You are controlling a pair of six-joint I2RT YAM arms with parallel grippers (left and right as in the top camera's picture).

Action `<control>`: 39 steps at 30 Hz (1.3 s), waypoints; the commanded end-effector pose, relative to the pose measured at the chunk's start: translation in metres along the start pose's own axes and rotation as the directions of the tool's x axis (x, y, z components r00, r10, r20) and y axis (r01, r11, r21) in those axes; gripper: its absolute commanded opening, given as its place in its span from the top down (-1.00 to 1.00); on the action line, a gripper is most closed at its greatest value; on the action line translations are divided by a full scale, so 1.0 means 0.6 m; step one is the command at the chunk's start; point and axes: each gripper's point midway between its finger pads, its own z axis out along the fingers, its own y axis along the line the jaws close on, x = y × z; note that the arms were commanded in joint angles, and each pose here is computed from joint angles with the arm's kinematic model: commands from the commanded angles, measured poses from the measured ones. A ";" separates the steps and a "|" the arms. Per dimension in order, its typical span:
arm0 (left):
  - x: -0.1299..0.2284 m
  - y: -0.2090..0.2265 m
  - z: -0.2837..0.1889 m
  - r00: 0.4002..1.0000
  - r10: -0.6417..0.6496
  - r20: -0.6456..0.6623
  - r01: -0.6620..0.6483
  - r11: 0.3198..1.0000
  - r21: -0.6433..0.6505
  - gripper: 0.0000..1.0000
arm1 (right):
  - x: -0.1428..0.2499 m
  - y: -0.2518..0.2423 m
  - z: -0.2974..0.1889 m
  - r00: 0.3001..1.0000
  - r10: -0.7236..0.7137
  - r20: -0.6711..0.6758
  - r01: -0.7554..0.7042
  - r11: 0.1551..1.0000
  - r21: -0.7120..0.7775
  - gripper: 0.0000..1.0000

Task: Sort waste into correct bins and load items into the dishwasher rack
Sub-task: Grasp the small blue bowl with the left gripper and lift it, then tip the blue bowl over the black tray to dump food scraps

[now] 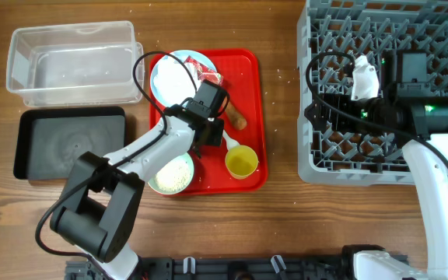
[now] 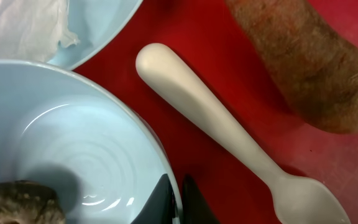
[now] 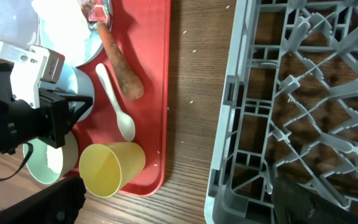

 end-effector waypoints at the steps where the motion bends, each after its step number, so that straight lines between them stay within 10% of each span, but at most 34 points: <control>1: -0.024 -0.020 -0.027 0.998 -0.045 0.032 0.043 0.997 0.063 0.92 | -0.008 0.005 -0.013 1.000 -0.004 0.024 0.003 1.000 0.009 -0.97; 10: -0.123 0.024 -0.236 0.949 -0.218 0.226 0.155 0.951 0.269 0.92 | 0.000 -0.003 -0.013 1.000 -0.013 0.006 0.013 0.999 0.037 -0.97; 18: -0.072 0.233 -0.267 0.843 -0.534 0.065 0.468 0.788 0.400 0.92 | 0.000 -0.003 -0.013 1.000 -0.014 0.006 0.014 0.999 0.037 -0.98; 33: -0.006 0.435 -0.254 0.565 -0.810 -0.158 0.403 0.103 0.909 0.92 | 0.007 -0.004 -0.013 1.000 -0.008 -0.011 0.008 0.999 0.038 -0.98; 39: 0.007 0.473 -0.271 0.501 -0.850 -0.163 0.359 0.033 0.933 0.92 | 0.009 -0.004 -0.013 1.000 -0.007 -0.015 0.007 0.999 0.039 -0.98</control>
